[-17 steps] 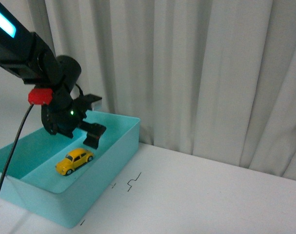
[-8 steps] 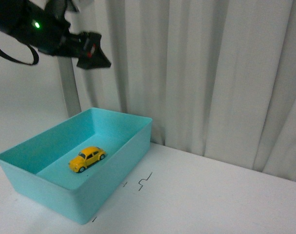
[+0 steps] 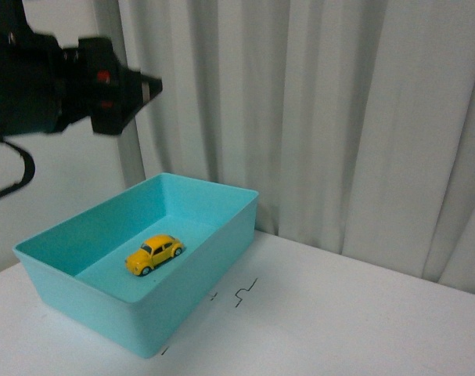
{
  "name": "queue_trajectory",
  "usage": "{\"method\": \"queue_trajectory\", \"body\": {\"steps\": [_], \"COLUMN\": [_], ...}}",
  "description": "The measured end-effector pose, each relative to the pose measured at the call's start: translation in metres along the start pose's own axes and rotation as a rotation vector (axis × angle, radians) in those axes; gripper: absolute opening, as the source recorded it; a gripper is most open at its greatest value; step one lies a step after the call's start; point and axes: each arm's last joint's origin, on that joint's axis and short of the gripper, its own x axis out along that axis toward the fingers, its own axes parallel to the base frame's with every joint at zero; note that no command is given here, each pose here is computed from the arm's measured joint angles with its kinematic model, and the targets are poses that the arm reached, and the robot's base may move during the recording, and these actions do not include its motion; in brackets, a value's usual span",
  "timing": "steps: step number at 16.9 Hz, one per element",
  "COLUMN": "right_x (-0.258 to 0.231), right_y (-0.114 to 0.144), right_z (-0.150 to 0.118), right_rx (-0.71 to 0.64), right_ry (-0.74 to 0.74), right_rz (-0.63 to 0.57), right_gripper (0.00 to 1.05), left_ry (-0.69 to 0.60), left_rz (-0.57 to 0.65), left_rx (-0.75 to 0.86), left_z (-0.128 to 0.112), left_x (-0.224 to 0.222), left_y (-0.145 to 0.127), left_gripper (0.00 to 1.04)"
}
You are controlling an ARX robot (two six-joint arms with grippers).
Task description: Wind up and store yellow beetle toy
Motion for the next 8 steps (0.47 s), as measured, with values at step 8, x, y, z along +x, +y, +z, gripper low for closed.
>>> {"method": "queue_trajectory", "body": {"steps": [8], "right_x": [0.000], "right_y": [0.000], "right_z": [0.000], "right_rx": [0.000], "right_ry": [0.000], "right_rz": [0.000], "right_gripper": [0.98], "left_ry": [-0.019], "left_rz": [0.012], "left_rx": [-0.015], "left_z": [-0.046], "left_x": [-0.040], "left_y": [-0.027], "left_gripper": [0.02]}}
